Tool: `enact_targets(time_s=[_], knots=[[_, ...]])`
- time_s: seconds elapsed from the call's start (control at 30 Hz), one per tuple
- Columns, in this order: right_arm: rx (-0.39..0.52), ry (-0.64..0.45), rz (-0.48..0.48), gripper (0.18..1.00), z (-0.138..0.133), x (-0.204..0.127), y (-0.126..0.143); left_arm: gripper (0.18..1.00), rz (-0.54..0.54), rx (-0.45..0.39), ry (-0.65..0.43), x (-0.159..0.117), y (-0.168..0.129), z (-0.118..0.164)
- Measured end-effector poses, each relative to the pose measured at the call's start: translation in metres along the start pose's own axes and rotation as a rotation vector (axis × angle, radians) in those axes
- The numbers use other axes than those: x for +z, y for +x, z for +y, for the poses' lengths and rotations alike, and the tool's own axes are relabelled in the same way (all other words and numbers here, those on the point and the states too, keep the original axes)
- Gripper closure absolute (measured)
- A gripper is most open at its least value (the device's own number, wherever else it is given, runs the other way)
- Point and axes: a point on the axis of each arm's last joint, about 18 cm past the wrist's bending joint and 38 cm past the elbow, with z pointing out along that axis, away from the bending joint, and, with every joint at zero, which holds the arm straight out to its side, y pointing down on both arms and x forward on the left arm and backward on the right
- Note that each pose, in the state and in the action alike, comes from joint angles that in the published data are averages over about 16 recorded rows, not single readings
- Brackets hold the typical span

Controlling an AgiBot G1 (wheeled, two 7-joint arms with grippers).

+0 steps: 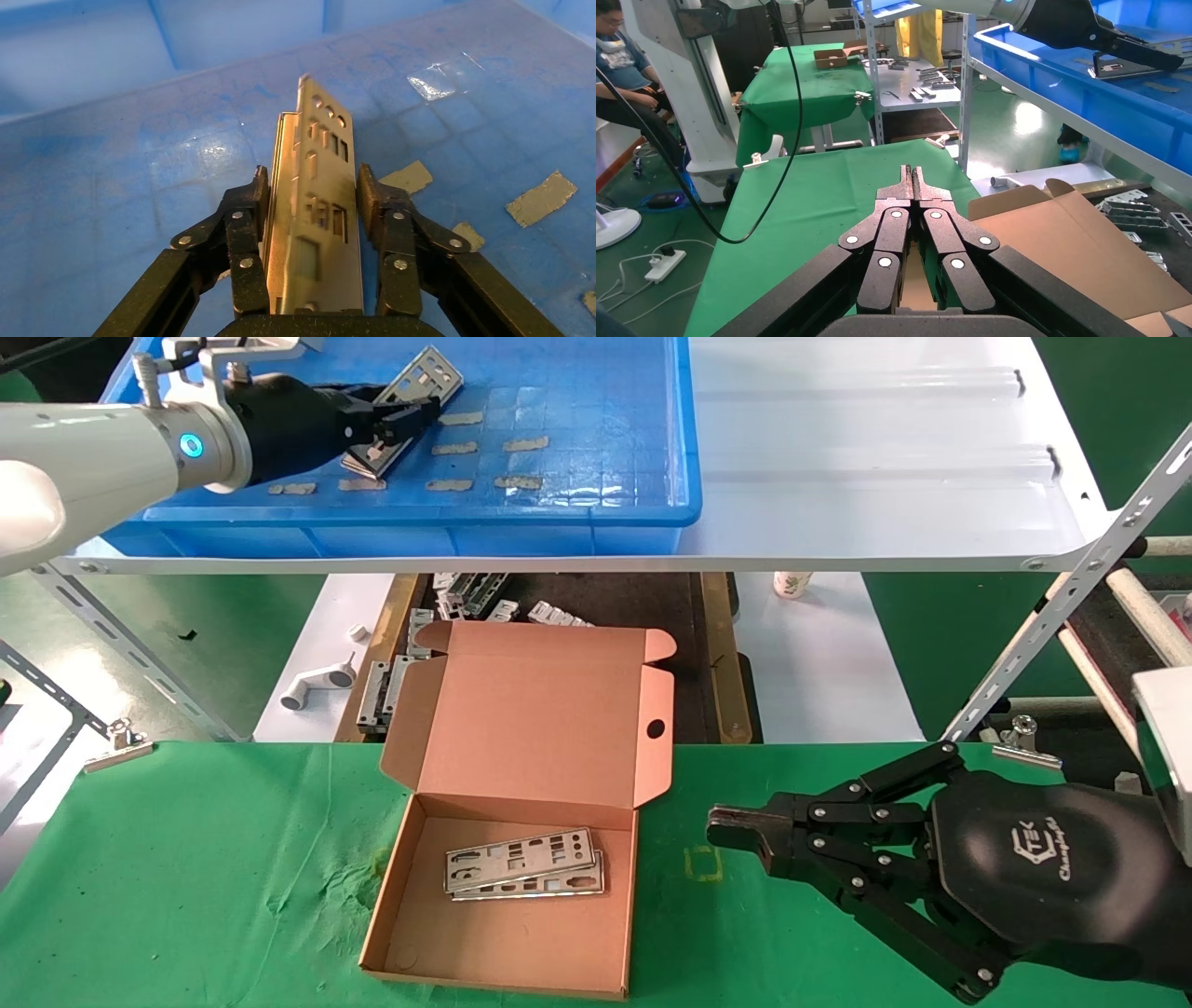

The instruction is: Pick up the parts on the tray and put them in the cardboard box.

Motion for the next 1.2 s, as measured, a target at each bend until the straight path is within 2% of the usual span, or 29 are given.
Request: enact_targets(time_s=[0.13,0.33,0.93,1.2], knots=[[0.0,0.0,0.0,0.988,0.0,0.0,0.0,0.65,0.002,-0.004,-0.001,0.001,0.001,0.0],[0.0,0.0,0.0,0.988,0.0,0.0,0.0,0.734,0.002,-0.003,0.003,0.001,0.002,-0.002],[0.0,0.0,0.0,0.988,0.0,0.0,0.0,0.882,-0.015,0.02,0.021,-0.001,-0.003,-0.012],[0.0,0.0,0.0,0.988,0.0,0.0,0.0,0.908,-0.017,0.02,0.023,-0.001,-0.003,-0.012]])
